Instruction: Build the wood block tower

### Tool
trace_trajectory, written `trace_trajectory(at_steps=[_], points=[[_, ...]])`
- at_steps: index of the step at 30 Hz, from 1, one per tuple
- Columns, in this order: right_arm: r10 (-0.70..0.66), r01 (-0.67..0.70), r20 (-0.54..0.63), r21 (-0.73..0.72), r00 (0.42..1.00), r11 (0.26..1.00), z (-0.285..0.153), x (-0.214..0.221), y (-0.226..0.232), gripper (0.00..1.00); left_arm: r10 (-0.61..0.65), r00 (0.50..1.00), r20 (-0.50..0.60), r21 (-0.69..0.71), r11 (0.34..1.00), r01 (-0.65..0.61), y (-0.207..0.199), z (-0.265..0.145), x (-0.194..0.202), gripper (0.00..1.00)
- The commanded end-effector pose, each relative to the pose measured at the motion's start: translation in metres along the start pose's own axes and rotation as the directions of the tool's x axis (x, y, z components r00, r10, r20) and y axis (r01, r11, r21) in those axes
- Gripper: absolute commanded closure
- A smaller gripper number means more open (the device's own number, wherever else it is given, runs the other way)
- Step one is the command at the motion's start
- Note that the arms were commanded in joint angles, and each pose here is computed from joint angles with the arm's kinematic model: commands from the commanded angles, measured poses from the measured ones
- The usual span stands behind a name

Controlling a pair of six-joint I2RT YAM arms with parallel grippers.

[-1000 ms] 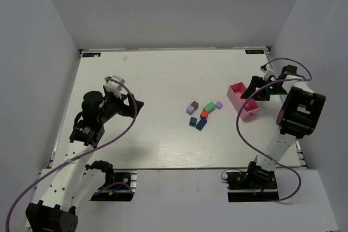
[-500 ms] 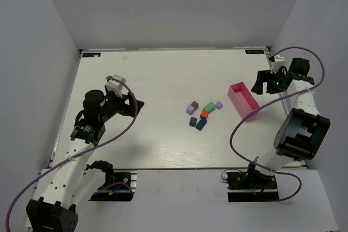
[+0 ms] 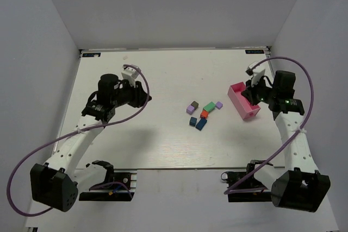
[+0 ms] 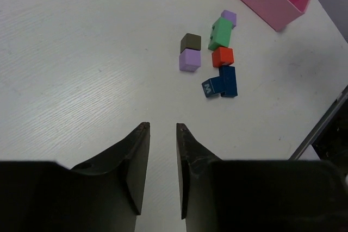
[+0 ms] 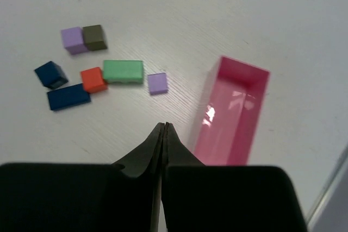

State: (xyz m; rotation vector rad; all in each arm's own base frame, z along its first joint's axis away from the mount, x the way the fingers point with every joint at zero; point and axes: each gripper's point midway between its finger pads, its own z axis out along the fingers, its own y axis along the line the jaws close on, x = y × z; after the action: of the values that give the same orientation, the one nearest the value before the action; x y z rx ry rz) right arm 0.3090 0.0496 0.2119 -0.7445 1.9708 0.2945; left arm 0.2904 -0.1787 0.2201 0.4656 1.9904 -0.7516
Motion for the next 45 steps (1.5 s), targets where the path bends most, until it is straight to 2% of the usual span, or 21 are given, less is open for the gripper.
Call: trace_trajectory(at_steps=[1,5,6,9,11,13,14,15,16,19,22,24,26,31,32,40,45], points=[[-0.02,0.023,0.031,-0.102,0.999,0.994,0.008,-0.007,0.027,1.0,0.009,0.999,-0.053,0.045,0.999,-0.006,-0.021,0.015,0.0,0.63],[-0.014,0.02,0.027,-0.207,1.0,0.978,0.019,-0.014,0.052,1.0,0.035,0.991,-0.126,0.033,0.999,-0.031,-0.034,0.042,0.006,0.5],[-0.012,0.022,0.041,-0.243,0.999,0.97,0.019,-0.023,0.061,0.98,0.042,0.989,-0.142,0.033,0.999,-0.038,-0.038,0.048,0.007,0.43],[0.024,-0.008,0.054,-0.287,0.998,0.958,0.021,-0.045,0.068,0.49,0.085,0.979,-0.183,0.036,0.996,-0.08,-0.057,0.071,0.012,0.33],[0.058,-0.044,0.036,-0.298,0.998,0.953,0.026,-0.054,0.069,0.43,0.119,0.968,-0.221,0.034,0.993,-0.114,-0.072,0.088,0.021,0.3],[0.074,-0.063,0.035,-0.245,0.997,0.967,0.03,-0.066,0.06,0.49,0.139,0.96,-0.245,0.025,0.99,-0.137,-0.078,0.097,0.03,0.3],[0.112,-0.105,0.014,-0.24,0.994,0.965,0.035,-0.062,0.059,0.59,0.157,0.957,-0.245,0.01,0.987,-0.16,-0.082,0.102,0.034,0.3],[0.133,-0.127,0.012,-0.211,0.991,0.969,0.038,-0.063,0.055,0.91,0.163,0.953,-0.257,-0.001,0.986,-0.169,-0.081,0.11,0.041,0.32],[0.143,-0.14,0.005,-0.178,0.99,0.974,0.042,-0.057,0.05,1.0,0.179,0.949,-0.26,-0.022,0.981,-0.191,-0.078,0.115,0.044,0.35],[0.125,-0.122,0.017,-0.129,0.992,0.984,0.045,-0.049,0.048,1.0,0.213,0.936,-0.28,-0.064,0.969,-0.24,-0.073,0.131,0.052,0.47],[0.111,-0.106,0.04,-0.106,0.993,0.989,0.04,-0.049,0.047,1.0,0.236,0.929,-0.284,-0.076,0.961,-0.267,-0.074,0.147,0.056,0.54],[0.108,-0.102,0.052,-0.107,0.993,0.989,0.038,-0.052,0.048,1.0,0.243,0.932,-0.269,-0.076,0.959,-0.272,-0.078,0.157,0.052,0.54],[0.107,-0.101,0.05,-0.111,0.993,0.989,0.037,-0.05,0.049,1.0,0.281,0.916,-0.285,-0.064,0.948,-0.311,-0.084,0.171,0.058,0.41],[0.101,-0.095,0.053,-0.112,0.993,0.989,0.036,-0.049,0.052,1.0,0.3,0.898,-0.323,-0.109,0.93,-0.35,-0.078,0.195,0.067,0.27],[0.096,-0.089,0.058,-0.114,0.994,0.989,0.036,-0.05,0.052,1.0,0.307,0.899,-0.312,-0.108,0.929,-0.355,-0.084,0.199,0.063,0.21],[0.085,-0.076,0.075,-0.113,0.994,0.991,0.033,-0.053,0.053,1.0,0.306,0.888,-0.344,-0.144,0.917,-0.372,-0.077,0.215,0.068,0.21],[0.084,-0.075,0.075,-0.118,0.994,0.99,0.032,-0.053,0.055,1.0,0.302,0.868,-0.394,-0.16,0.907,-0.389,-0.066,0.223,0.087,0.21]])
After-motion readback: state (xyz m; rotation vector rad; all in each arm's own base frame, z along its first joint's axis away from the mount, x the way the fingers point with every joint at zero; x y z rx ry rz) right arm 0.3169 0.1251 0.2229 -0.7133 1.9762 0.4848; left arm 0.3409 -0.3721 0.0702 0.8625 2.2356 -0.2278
